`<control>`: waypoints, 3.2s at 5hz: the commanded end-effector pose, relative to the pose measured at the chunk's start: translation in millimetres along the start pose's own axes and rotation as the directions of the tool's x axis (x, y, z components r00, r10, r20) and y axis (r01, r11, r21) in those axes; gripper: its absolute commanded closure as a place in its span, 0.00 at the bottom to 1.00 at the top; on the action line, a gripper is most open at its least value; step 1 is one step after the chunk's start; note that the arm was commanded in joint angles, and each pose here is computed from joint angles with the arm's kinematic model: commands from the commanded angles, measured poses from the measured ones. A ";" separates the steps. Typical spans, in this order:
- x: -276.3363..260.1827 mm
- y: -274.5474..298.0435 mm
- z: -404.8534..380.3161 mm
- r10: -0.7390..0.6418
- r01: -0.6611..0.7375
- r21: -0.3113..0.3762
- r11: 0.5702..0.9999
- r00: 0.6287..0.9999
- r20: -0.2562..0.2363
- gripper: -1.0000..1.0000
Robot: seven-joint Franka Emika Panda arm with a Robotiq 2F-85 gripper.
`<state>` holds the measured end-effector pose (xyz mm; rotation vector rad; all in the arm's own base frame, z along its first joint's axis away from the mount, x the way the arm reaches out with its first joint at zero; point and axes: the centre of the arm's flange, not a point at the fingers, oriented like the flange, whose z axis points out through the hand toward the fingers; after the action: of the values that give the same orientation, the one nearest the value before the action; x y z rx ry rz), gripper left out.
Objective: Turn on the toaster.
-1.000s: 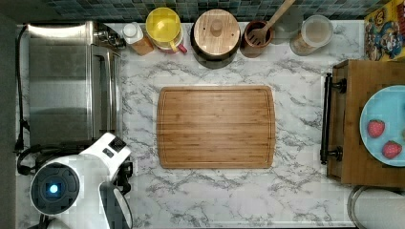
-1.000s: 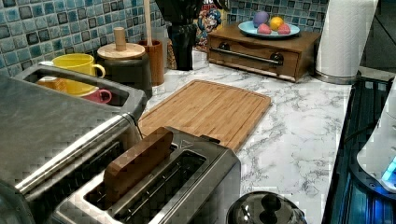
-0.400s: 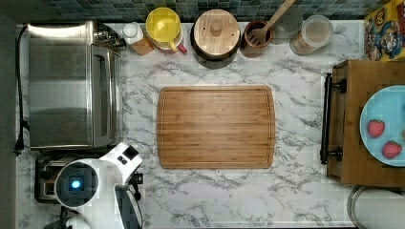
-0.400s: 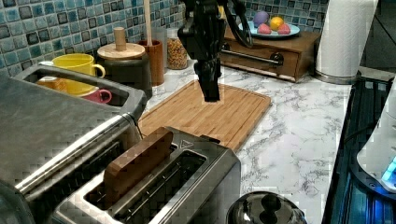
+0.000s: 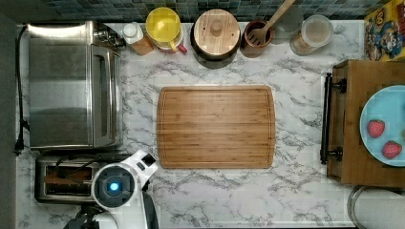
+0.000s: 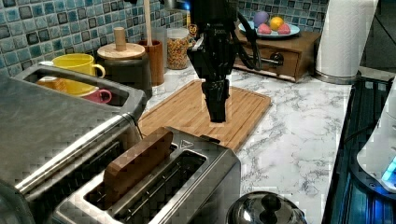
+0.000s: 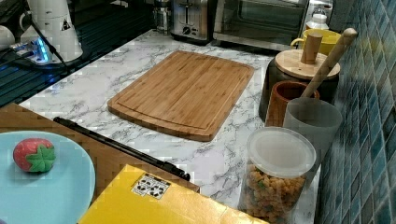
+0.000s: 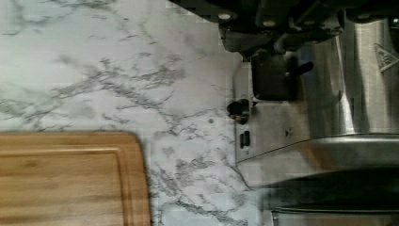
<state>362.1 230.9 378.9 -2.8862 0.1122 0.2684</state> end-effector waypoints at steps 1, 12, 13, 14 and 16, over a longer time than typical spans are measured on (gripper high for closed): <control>-10.8 -26.1 -19.4 -0.154 0.162 0.068 0.984 0.982 -0.113 1.00; -81.6 29.8 213.9 -0.025 0.093 -0.191 0.977 0.943 0.332 1.00; -101.0 37.6 251.4 -0.012 0.108 -0.244 0.964 0.930 0.367 1.00; -95.6 26.9 227.5 -0.035 0.098 -0.220 0.971 0.961 0.273 1.00; -95.4 26.6 227.4 -0.036 0.098 -0.219 0.971 0.961 0.273 1.00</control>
<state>370.3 247.8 292.6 -2.9092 0.0799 0.2758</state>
